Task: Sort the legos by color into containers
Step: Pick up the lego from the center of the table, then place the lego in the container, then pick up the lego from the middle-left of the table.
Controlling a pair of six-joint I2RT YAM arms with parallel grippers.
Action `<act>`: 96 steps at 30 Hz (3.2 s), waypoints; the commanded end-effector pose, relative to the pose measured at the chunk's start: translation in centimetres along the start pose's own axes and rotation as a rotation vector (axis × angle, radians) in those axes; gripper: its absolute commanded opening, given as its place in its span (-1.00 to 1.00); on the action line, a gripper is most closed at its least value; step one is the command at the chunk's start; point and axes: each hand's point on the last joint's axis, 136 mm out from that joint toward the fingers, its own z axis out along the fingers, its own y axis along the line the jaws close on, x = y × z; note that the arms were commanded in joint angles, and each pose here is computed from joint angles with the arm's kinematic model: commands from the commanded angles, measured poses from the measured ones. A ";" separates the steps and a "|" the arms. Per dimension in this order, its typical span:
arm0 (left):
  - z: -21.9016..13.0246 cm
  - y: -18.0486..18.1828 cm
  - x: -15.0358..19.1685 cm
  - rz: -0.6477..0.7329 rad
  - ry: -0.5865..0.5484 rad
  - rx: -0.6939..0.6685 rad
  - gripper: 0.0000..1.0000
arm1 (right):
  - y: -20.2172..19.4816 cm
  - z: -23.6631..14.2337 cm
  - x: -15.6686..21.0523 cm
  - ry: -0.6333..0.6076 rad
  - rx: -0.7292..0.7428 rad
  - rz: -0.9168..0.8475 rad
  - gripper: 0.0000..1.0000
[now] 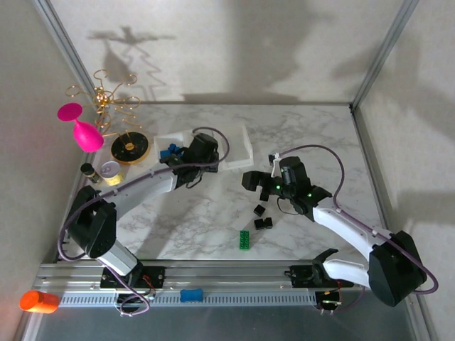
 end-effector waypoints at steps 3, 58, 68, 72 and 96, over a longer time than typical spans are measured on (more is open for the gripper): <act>3.4 2.3 -2.7 -0.100 -0.036 -0.083 -0.32 | 1.6 0.0 -2.2 -0.063 -0.055 0.007 0.98; -6.4 -6.6 14.9 0.113 0.369 0.138 0.23 | -5.5 -4.1 4.5 0.085 0.223 0.129 0.97; -7.6 -11.8 24.2 0.267 0.541 0.207 0.32 | -7.5 -5.0 6.8 0.109 0.290 0.179 0.98; -7.3 -12.5 26.0 0.274 0.586 0.211 0.34 | -8.0 -5.3 7.3 0.117 0.317 0.199 0.97; -6.3 -9.6 28.3 0.384 0.595 0.050 0.08 | -7.9 -5.1 7.8 0.103 0.282 0.219 0.97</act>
